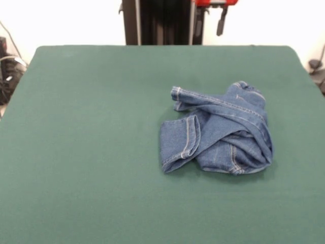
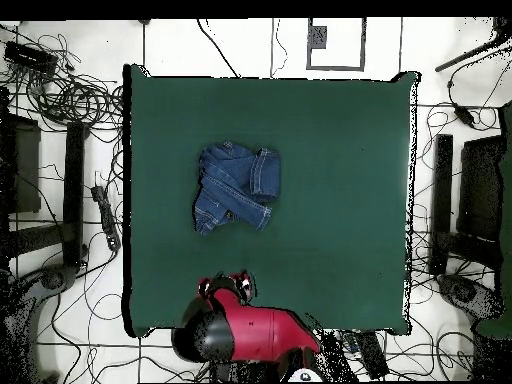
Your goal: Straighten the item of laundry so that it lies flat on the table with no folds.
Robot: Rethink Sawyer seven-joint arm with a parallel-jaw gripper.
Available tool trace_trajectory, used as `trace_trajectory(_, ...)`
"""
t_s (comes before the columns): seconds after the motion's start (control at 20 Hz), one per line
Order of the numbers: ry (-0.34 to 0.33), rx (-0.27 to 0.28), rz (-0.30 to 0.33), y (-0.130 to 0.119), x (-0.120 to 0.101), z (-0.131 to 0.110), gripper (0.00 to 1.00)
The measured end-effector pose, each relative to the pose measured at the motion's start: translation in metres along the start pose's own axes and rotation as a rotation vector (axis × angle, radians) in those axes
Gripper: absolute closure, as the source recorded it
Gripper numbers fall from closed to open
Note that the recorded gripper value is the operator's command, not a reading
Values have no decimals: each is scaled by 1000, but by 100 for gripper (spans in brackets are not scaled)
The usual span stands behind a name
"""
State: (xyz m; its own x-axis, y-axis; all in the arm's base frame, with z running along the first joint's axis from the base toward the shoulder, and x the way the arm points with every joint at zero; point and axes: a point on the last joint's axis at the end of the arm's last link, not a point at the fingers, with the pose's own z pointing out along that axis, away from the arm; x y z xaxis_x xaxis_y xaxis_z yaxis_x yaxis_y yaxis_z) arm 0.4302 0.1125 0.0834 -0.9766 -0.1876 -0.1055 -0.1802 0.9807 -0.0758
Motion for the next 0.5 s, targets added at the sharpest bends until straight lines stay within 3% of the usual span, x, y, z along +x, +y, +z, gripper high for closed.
trace_trajectory(0.5,16,-8,-17,4,16,18,0)
